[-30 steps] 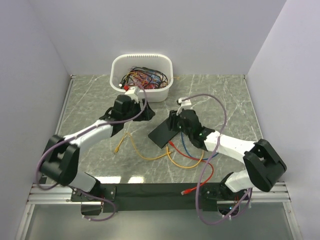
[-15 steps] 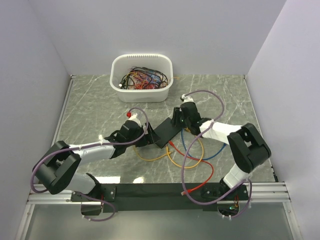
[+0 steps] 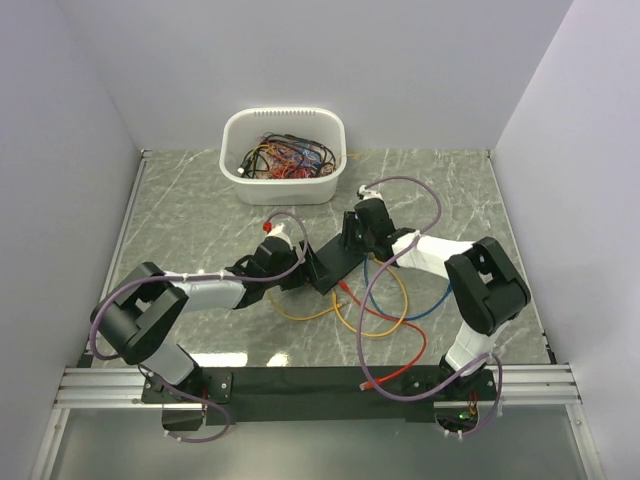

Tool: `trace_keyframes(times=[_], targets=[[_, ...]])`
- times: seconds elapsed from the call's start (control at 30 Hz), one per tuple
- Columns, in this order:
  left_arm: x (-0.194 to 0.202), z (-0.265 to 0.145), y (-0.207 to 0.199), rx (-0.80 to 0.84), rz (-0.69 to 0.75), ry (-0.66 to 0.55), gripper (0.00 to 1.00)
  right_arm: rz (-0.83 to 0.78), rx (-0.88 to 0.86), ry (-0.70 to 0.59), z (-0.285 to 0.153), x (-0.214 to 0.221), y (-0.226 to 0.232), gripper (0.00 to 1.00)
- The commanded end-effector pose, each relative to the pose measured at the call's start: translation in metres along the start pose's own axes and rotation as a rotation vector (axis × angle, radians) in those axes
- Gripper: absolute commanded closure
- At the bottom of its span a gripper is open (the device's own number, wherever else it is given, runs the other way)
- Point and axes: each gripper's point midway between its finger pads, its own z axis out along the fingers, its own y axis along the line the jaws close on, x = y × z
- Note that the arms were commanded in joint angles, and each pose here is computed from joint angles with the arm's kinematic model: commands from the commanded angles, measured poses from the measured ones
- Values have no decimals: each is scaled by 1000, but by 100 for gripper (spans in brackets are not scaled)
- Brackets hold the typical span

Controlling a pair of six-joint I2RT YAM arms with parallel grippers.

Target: Insert the plug into the switch port

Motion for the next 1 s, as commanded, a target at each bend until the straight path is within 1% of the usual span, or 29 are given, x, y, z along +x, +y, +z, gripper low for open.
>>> trace_keyframes(times=[0.0, 0.1, 0.27, 0.3, 0.37, 0.5, 0.7, 0.77, 0.8, 0.97], targets=[[-16, 6, -22, 52, 9, -47, 15, 10, 84, 22, 9, -1, -15, 49], [-18, 6, -22, 48, 10, -52, 15, 25, 101, 20, 13, -3, -20, 49], [-24, 9, -24, 31, 37, -64, 15, 40, 17, 65, 9, 9, -7, 49], [-22, 10, -19, 15, 42, -57, 15, 44, 15, 64, 9, 8, -7, 49], [-25, 12, -20, 2, 54, -61, 14, 53, -60, 102, 7, 16, 6, 49], [-30, 14, -20, 2, 75, -68, 13, 68, -184, 130, 5, 23, 27, 49], [-48, 18, -14, -33, 66, -119, 13, 90, -308, 154, 4, 25, 54, 50], [-53, 19, -14, -36, 63, -127, 13, 83, -335, 165, 7, 26, 64, 50], [-57, 20, -14, -38, 64, -136, 13, 66, -357, 167, 7, 25, 76, 50], [-72, 22, -8, -80, 70, -163, 13, 44, -380, 169, 13, 22, 92, 50]])
